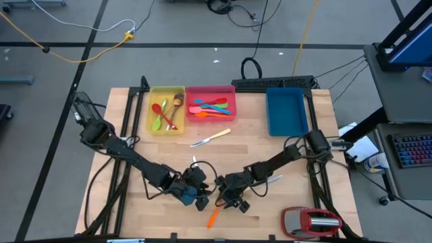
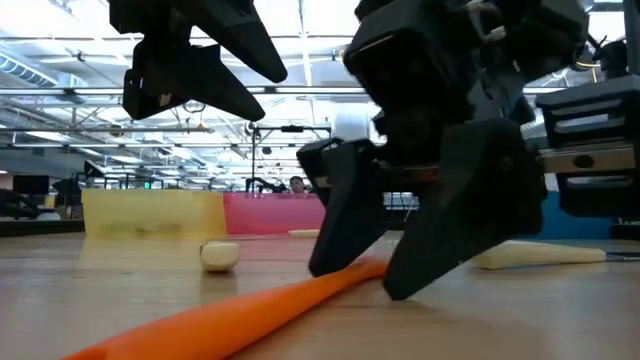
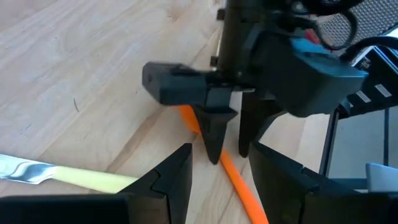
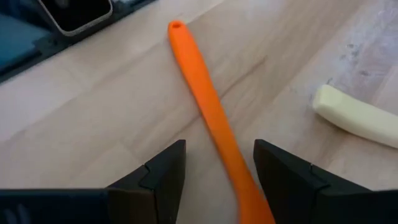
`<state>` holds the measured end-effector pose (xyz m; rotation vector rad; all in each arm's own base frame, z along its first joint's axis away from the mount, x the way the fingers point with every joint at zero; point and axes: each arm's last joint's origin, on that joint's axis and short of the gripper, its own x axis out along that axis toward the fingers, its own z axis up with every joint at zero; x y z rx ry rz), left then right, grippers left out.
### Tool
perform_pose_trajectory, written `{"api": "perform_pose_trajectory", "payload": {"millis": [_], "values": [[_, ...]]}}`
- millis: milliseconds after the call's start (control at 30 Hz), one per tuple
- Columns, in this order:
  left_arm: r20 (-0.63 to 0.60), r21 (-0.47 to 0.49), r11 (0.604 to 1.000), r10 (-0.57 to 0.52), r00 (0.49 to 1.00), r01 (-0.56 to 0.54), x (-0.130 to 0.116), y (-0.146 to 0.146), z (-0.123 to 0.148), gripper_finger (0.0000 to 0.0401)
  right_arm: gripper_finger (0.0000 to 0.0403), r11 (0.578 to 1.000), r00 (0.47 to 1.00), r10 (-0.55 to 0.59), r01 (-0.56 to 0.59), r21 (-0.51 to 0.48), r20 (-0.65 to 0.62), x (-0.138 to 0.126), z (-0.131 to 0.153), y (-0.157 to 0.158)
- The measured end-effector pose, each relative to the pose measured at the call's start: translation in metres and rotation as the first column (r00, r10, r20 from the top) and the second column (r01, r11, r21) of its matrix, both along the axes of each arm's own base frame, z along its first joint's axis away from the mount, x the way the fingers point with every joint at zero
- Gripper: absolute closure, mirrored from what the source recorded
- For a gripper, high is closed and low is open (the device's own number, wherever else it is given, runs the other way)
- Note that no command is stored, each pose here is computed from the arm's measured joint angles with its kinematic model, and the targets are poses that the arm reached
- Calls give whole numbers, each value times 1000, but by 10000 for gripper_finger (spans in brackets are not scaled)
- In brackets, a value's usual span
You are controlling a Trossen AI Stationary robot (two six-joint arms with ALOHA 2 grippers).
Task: Pick & Place Kitchen Items
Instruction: Put the orange spatula into the red bin
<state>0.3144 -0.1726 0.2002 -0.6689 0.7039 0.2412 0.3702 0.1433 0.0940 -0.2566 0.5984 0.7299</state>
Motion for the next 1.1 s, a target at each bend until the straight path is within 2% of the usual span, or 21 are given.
{"api": "perform_pose_trajectory", "payload": {"millis": [167,267,400,567,767,967,1033,1100], "values": [[2,22,1000,-21,1000,21,0,0,0,240,217,1000,1000,-22,22,-5,-15,4,-12,-11],[-1,23,999,-34,999,34,0,0,0,240,237,1000,999,-28,28,2,-31,7,-13,-19],[-3,25,999,-43,999,43,0,-1,0,240,299,999,999,-25,26,18,-38,9,-14,-27],[-10,-6,997,-75,997,75,-4,-9,-1,240,381,1000,1000,1,-1,-16,-24,8,-14,-28],[8,-62,991,-122,993,122,-4,-33,-17,240,378,1000,1000,-1,1,-13,-15,8,-14,-28],[32,-1,955,-296,954,297,-2,-60,-47,240,397,1000,1000,16,-16,17,-18,8,-11,-27],[8,-2,953,-303,953,303,-4,-63,-54,239,402,999,999,15,-15,31,-28,7,-11,-25],[-15,-36,964,-265,964,265,-4,-63,-60,234,402,999,999,17,-16,32,-33,6,-11,-21]]}}
